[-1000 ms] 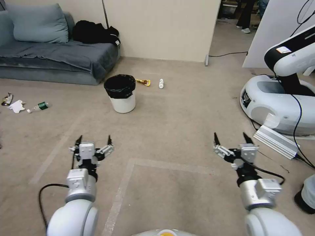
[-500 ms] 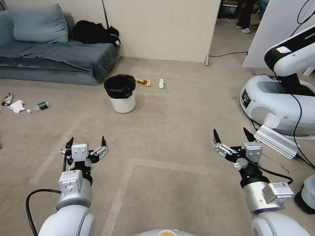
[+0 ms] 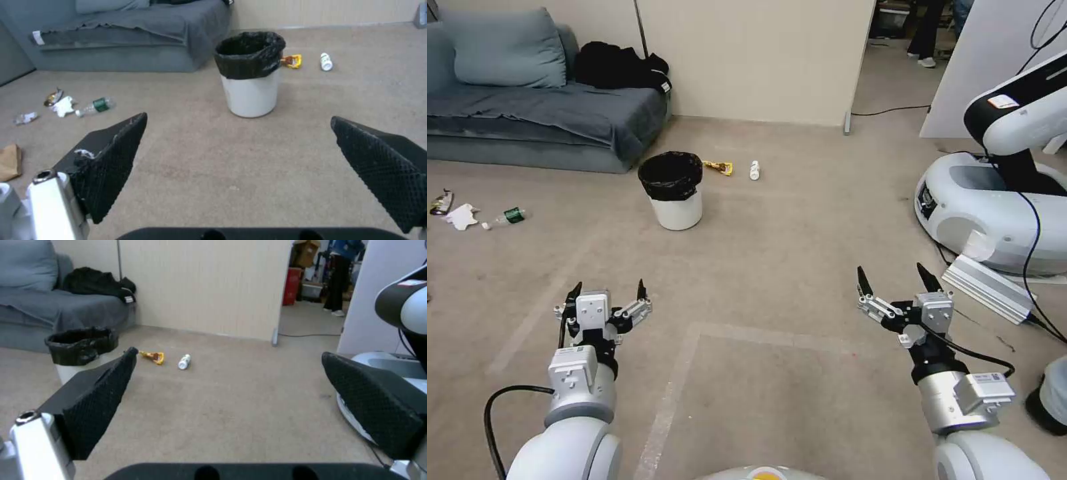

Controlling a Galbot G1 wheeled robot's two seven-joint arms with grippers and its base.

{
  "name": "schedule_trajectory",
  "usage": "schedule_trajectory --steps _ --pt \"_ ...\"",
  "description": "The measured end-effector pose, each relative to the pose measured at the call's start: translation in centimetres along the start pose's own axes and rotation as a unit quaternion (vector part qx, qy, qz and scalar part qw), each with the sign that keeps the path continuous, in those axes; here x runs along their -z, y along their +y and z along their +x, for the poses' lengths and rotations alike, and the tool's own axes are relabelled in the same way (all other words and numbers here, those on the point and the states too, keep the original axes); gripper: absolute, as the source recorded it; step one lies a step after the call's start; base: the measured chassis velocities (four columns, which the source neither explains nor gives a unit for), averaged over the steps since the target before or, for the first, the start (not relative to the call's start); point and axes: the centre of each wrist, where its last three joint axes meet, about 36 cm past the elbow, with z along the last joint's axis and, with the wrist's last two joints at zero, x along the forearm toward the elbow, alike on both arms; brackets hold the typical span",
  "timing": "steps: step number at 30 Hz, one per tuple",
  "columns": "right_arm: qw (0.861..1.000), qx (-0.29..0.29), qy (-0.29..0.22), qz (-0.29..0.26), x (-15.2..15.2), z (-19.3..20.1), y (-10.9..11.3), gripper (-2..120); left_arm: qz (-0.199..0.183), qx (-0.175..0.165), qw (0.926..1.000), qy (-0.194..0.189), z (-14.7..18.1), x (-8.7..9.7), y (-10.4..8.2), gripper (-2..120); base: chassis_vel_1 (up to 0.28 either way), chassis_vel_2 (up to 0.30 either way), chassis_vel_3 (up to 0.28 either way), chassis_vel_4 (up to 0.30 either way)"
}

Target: Pick up the trash bin, then pick up the garbage from the floor and place it into the trash bin.

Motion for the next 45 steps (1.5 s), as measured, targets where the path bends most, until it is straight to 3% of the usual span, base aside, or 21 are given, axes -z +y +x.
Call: schedule_trajectory --steps 14,38,45 --pt "1.0 0.001 0.005 0.014 -0.2 0.11 -0.41 100 -0.004 0.006 1.0 -0.001 0.03 0.27 0.42 100 -0.173 0.162 0.166 -0.172" --pt "1.0 0.0 0.008 0.016 -0.54 -0.06 -0.46 100 -0.001 0.014 0.9999 -0.001 -0.13 0.26 0.53 100 -0.324 0.323 0.32 -0.316" --pt "1.0 0.005 0.0 0.019 -0.99 -0.04 -0.44 100 -0.001 0.015 0.9998 0.009 -0.54 -0.47 0.17 100 -0.303 0.318 0.301 -0.31"
